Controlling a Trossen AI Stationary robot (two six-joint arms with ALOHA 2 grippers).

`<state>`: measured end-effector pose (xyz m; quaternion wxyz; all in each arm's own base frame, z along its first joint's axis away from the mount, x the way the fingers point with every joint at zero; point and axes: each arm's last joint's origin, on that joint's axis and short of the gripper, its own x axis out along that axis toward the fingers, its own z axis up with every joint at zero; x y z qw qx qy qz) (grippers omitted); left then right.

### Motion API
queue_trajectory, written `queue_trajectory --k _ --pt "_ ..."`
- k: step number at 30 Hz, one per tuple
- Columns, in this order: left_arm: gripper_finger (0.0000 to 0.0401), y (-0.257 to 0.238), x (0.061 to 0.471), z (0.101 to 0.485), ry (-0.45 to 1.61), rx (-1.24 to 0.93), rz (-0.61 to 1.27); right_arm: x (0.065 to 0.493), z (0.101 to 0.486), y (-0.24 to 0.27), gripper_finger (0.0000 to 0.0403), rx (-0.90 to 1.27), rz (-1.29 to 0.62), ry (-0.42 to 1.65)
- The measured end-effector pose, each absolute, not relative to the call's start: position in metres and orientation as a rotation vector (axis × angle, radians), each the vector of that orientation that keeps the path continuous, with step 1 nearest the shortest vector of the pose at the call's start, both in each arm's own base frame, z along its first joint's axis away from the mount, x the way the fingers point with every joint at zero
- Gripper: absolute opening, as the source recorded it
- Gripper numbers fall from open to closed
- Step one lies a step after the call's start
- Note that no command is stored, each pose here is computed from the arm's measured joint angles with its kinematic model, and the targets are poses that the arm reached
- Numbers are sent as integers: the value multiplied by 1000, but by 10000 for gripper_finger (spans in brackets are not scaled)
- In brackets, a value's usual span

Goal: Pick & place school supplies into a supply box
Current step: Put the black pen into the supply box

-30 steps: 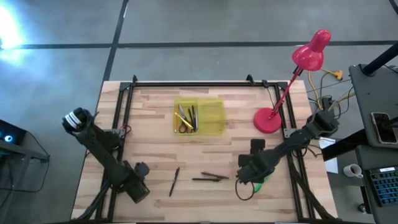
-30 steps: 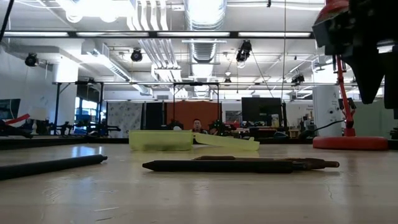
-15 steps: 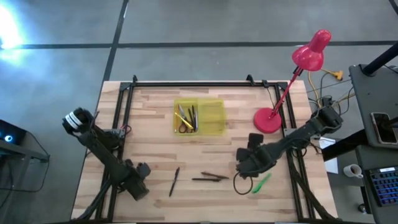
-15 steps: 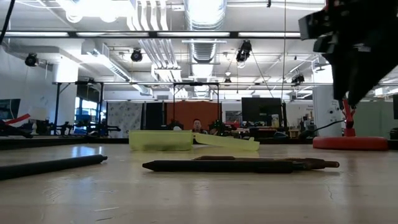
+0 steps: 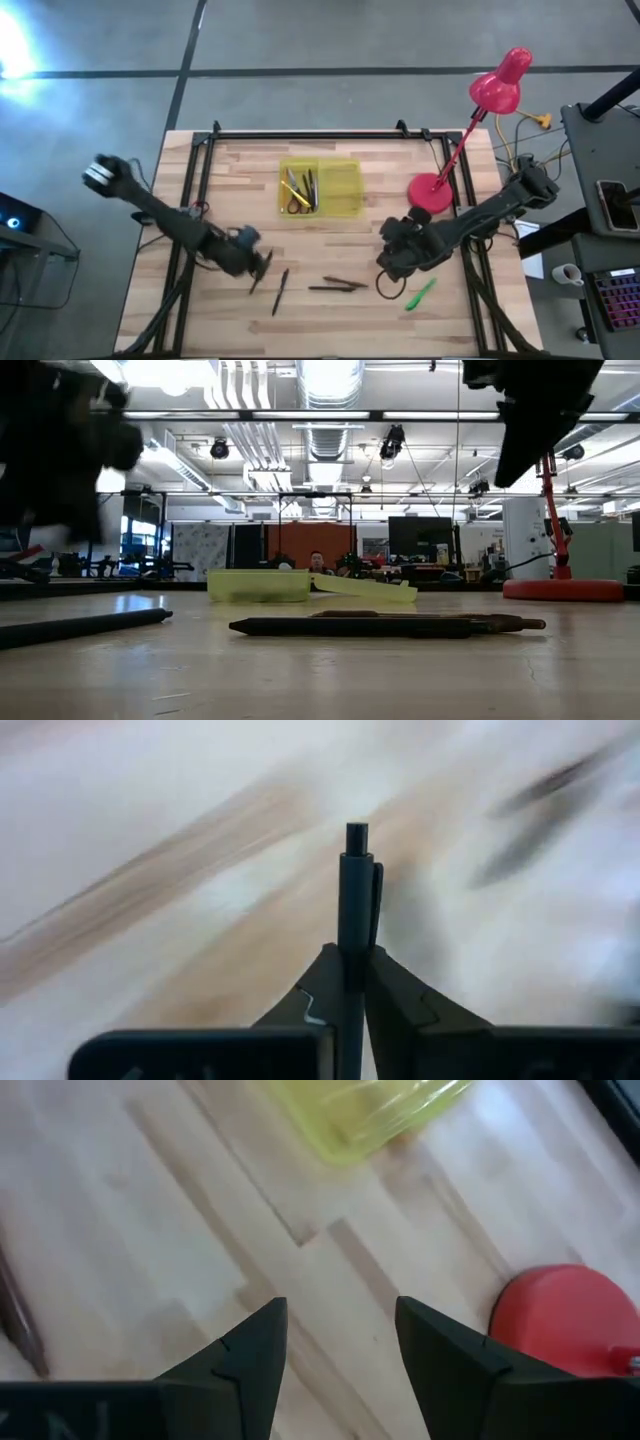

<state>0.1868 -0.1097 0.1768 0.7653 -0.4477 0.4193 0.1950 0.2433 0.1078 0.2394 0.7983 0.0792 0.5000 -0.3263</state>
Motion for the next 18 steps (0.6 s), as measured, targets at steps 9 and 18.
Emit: queue_trajectory --k 9,18 --pt "7 -9 171 220 176 -1225 534 245 239 105 180 198 -793 964" --pt "7 55 194 214 218 -1179 595 252 224 108 180 207 -839 978"
